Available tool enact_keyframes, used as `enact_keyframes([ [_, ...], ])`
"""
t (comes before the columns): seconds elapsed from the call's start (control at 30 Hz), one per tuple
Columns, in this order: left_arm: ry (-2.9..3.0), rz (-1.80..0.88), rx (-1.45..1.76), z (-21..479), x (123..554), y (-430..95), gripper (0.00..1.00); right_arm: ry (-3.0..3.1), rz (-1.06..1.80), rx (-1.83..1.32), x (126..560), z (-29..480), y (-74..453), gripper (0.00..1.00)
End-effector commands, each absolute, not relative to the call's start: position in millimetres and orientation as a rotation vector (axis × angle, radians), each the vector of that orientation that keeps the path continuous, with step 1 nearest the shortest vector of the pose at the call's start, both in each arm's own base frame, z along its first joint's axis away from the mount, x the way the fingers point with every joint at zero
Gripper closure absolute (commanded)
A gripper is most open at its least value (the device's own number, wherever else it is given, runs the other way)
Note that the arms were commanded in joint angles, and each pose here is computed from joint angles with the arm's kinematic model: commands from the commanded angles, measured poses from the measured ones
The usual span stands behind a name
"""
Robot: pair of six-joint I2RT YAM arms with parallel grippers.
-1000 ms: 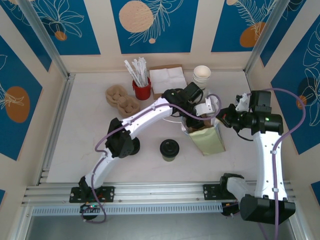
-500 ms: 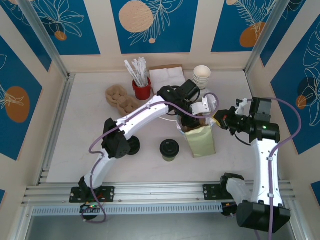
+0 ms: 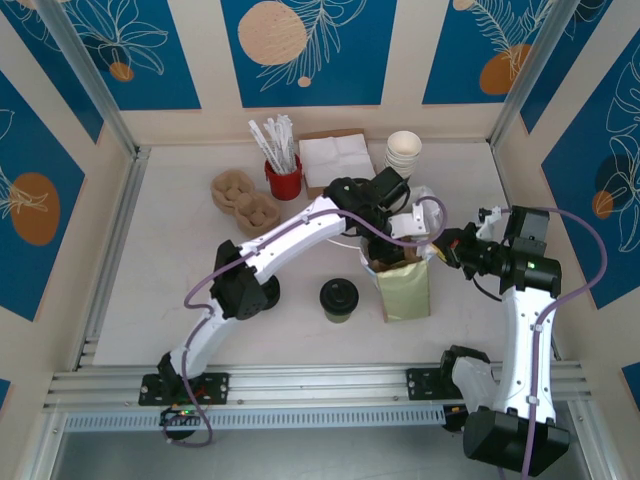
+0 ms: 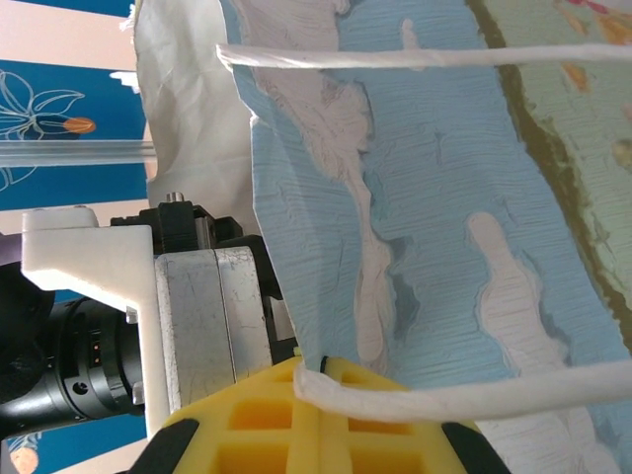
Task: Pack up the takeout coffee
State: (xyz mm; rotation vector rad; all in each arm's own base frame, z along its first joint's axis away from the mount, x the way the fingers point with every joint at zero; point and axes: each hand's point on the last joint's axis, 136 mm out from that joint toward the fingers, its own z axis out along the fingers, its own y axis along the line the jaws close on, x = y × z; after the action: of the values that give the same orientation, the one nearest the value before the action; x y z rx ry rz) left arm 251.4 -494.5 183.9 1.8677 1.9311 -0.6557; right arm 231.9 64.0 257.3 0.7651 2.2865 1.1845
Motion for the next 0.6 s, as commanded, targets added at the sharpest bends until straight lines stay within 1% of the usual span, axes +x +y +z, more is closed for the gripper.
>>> enact_keyframes([
  [0.0, 1.927, -0.665, 1.963, 165.7, 231.4, -500.6, 0.74, 2.278, 1.152, 0.705, 229.7, 262.0, 63.1, 1.00],
  [0.2, 1.942, -0.693, 1.974, 148.3, 227.6, -509.6, 0.74, 2.285, 1.119, 0.699, 227.3, 259.9, 61.2, 1.00],
  [0.57, 1.989, -0.680, 1.997, 123.6, 227.3, -510.2, 0.74, 2.337, 0.891, 0.714, 216.2, 257.6, 42.8, 1.00],
])
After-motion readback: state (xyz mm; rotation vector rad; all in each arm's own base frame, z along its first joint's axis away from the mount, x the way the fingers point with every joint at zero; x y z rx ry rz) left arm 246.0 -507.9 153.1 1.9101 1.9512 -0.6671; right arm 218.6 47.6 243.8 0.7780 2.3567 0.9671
